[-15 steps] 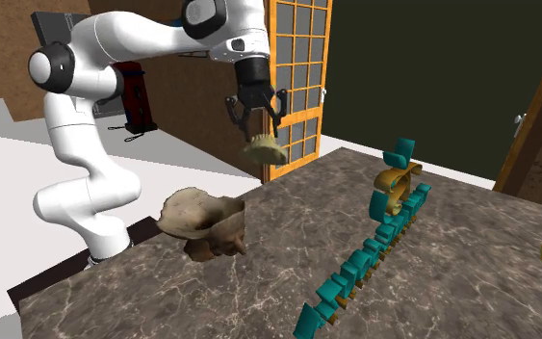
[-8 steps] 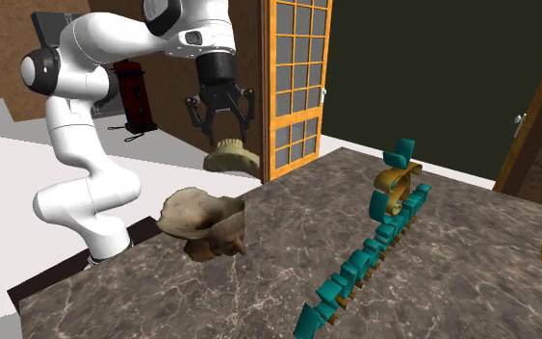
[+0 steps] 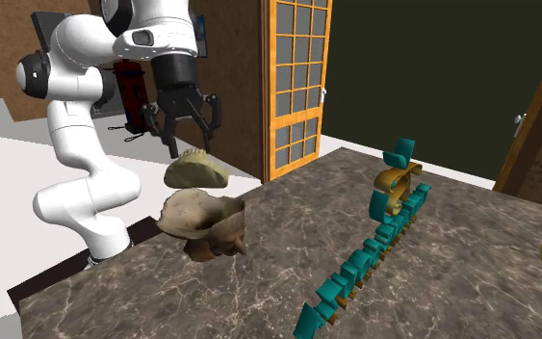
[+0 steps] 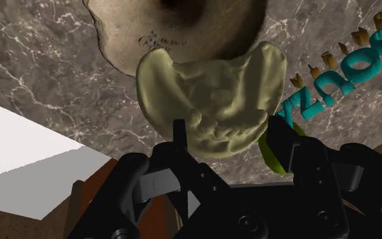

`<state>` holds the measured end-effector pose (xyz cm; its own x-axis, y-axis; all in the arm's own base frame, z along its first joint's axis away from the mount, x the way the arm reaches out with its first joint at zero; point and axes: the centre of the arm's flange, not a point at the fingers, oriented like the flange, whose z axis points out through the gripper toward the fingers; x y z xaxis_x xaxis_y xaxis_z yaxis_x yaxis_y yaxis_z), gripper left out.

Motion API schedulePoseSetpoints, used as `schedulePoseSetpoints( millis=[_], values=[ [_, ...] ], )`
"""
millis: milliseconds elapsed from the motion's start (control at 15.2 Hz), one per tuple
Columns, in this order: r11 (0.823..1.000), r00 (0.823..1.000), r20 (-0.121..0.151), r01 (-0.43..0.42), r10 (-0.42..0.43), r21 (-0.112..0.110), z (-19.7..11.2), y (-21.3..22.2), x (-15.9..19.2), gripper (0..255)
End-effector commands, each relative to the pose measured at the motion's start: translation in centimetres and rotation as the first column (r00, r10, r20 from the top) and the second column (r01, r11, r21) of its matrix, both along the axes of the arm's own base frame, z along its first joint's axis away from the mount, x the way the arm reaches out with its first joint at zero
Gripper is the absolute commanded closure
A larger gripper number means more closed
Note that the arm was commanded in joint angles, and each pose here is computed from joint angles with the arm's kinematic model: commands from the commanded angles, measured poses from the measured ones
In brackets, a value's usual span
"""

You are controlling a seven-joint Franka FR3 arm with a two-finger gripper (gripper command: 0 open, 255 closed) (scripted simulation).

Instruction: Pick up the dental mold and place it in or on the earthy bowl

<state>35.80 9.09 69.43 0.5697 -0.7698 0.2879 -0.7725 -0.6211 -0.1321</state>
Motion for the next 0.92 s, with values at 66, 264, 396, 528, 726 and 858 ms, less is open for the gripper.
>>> schedulePoseSetpoints(
  millis=[66,264,396,528,726,858],
  values=[
    [1.000,1.000,0.000,-0.001,0.001,0.000,-1.5,-0.4,0.0,255],
    [1.000,1.000,0.000,-0.001,0.001,0.000,-3.1,-0.4,0.0,255],
    [1.000,1.000,0.000,-0.001,0.001,0.000,-4.1,-0.4,0.0,255],
    [1.000,1.000,0.000,-0.001,0.001,0.000,-5.2,-0.4,0.0,255],
    [1.000,1.000,0.000,-0.001,0.001,0.000,-6.8,-0.4,0.0,255],
    [1.000,1.000,0.000,-0.001,0.001,0.000,-7.8,-0.4,0.0,255]
  ],
)
